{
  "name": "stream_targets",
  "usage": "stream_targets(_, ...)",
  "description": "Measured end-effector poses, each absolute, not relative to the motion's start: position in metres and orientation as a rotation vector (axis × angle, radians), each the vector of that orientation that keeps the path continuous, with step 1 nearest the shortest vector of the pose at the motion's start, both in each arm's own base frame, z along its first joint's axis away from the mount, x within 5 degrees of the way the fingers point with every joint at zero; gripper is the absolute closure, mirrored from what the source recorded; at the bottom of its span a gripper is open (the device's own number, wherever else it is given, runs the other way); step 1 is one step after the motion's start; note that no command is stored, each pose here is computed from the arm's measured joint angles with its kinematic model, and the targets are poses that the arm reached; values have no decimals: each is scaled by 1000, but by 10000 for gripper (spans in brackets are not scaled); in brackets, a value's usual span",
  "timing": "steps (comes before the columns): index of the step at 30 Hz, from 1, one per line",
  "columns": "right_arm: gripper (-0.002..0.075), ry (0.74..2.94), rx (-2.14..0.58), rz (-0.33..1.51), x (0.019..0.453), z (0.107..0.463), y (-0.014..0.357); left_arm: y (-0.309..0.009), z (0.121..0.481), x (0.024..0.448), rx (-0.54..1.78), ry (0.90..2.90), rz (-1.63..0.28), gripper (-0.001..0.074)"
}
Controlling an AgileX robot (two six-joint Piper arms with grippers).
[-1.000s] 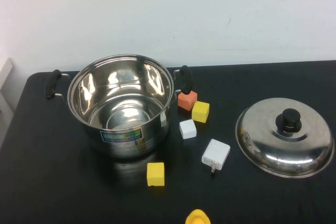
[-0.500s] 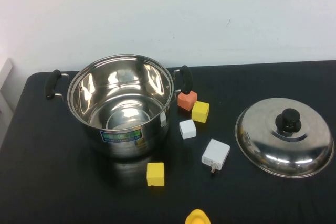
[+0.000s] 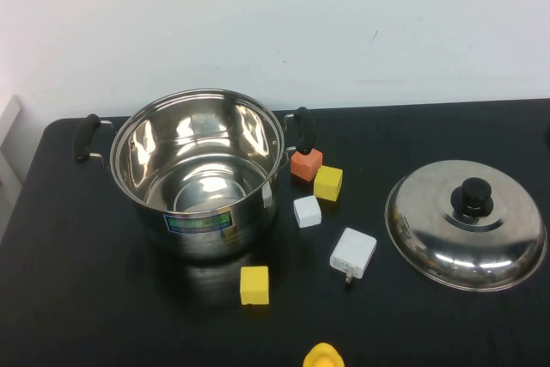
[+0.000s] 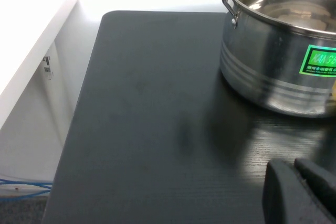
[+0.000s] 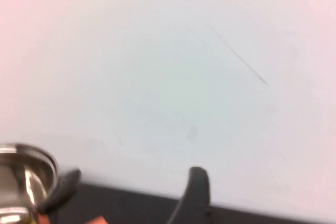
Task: Cover the pot
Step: Pick up the pot lid
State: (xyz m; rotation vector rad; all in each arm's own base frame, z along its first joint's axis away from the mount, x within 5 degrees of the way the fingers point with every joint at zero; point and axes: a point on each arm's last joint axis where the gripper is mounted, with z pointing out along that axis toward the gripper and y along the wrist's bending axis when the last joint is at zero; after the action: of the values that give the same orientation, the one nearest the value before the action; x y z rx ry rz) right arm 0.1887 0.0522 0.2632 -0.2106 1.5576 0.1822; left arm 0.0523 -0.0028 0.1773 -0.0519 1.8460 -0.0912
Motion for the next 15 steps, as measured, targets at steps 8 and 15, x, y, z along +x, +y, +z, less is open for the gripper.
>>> stream_targets(8,96,1537,-238,169,238,207,73,-3,177,52,-52,1846,-91,737)
stream_targets(15,95,1669,-251,139,263,167,79,-3,177,52,-52,1846,-91,737)
